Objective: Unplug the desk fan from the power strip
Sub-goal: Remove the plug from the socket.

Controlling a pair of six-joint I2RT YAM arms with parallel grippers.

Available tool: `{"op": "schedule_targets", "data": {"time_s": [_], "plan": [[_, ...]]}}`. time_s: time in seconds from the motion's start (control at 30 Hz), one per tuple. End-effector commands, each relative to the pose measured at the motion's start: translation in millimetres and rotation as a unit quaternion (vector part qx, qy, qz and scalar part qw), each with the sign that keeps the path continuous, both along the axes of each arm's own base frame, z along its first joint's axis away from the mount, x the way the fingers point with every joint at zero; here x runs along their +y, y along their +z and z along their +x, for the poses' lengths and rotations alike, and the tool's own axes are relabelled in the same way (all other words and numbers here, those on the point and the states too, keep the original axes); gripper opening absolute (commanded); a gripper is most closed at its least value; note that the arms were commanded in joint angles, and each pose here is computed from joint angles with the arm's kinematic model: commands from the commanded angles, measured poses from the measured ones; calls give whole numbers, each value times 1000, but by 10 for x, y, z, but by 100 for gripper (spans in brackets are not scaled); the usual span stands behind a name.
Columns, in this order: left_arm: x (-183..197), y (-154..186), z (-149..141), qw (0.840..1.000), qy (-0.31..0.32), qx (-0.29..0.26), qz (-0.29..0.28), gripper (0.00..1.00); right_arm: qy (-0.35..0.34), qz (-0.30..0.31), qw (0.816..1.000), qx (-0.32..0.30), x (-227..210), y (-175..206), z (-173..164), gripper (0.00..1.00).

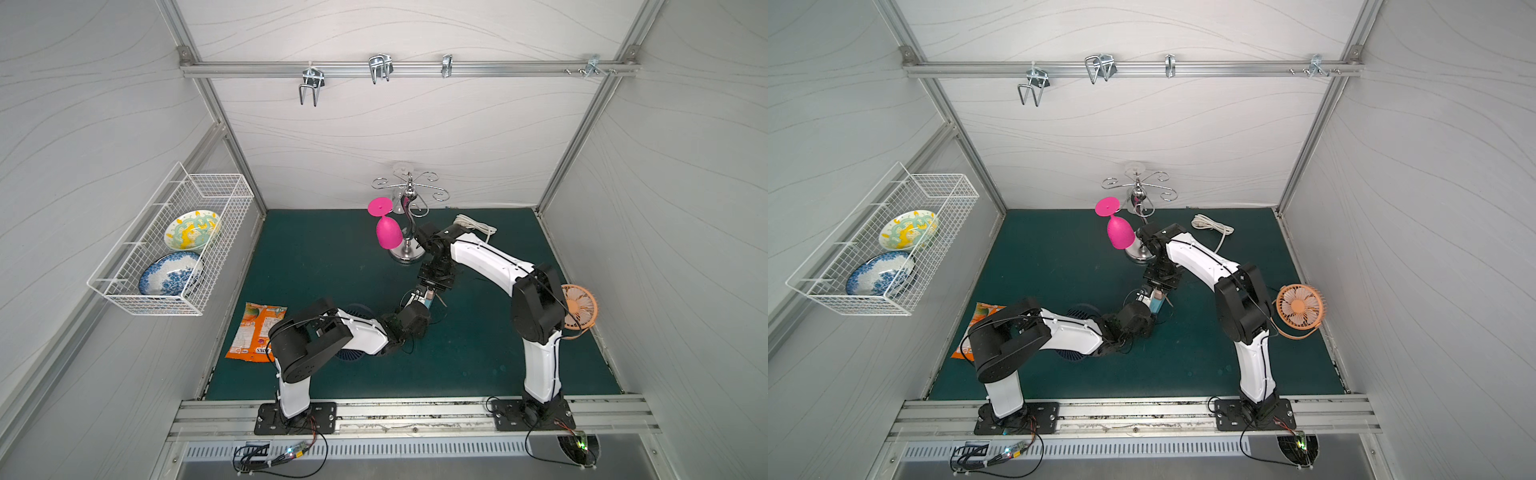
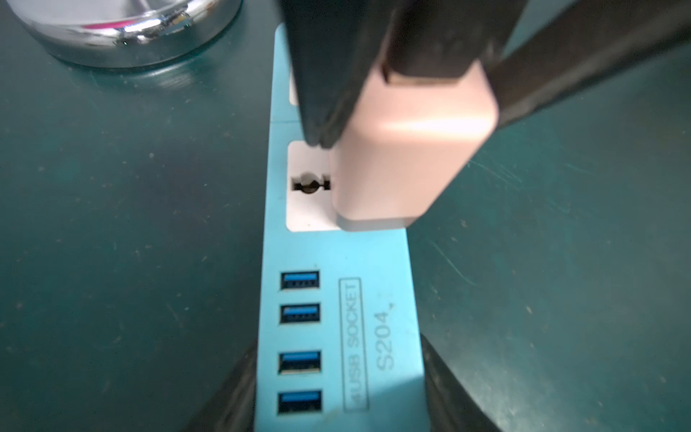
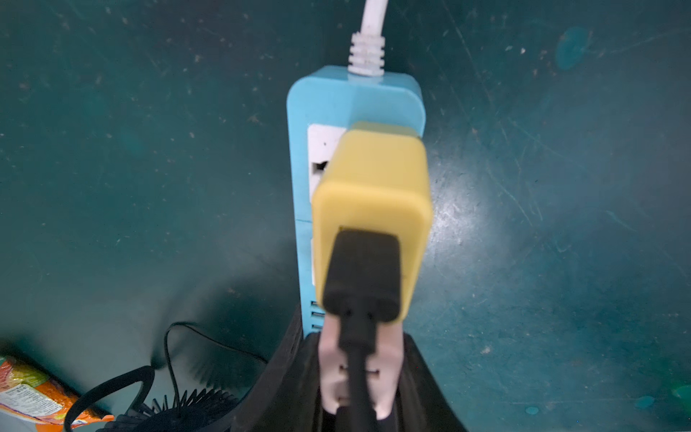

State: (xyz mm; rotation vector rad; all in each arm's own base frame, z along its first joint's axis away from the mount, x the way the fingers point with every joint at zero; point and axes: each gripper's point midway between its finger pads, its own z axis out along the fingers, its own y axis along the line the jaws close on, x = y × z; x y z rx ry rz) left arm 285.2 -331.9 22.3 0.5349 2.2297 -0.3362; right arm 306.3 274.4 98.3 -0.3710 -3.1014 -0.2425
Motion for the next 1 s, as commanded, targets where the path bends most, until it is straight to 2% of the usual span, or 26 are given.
{"op": "schedule_targets", "data": {"time_s": [0.0, 0.2, 0.4, 0.63, 0.97], "plan": [[19, -248, -224, 997, -42, 55, 30, 0, 64, 23, 998, -17, 188, 231, -172, 0], [1, -246, -224, 997, -45, 57, 29, 0, 63, 0, 998, -8, 135, 17, -257, 0], [-6, -265, -232, 997, -46, 62, 30, 0, 80, -6, 997, 8, 235, 8, -234, 0], [2, -309, -248, 996, -42, 69, 29, 0, 96, 41, 994, 39, 462, 120, -233, 0], [20, -303, -242, 996, -43, 66, 29, 0, 27, 34, 999, -30, 40, 112, -243, 0]]}}
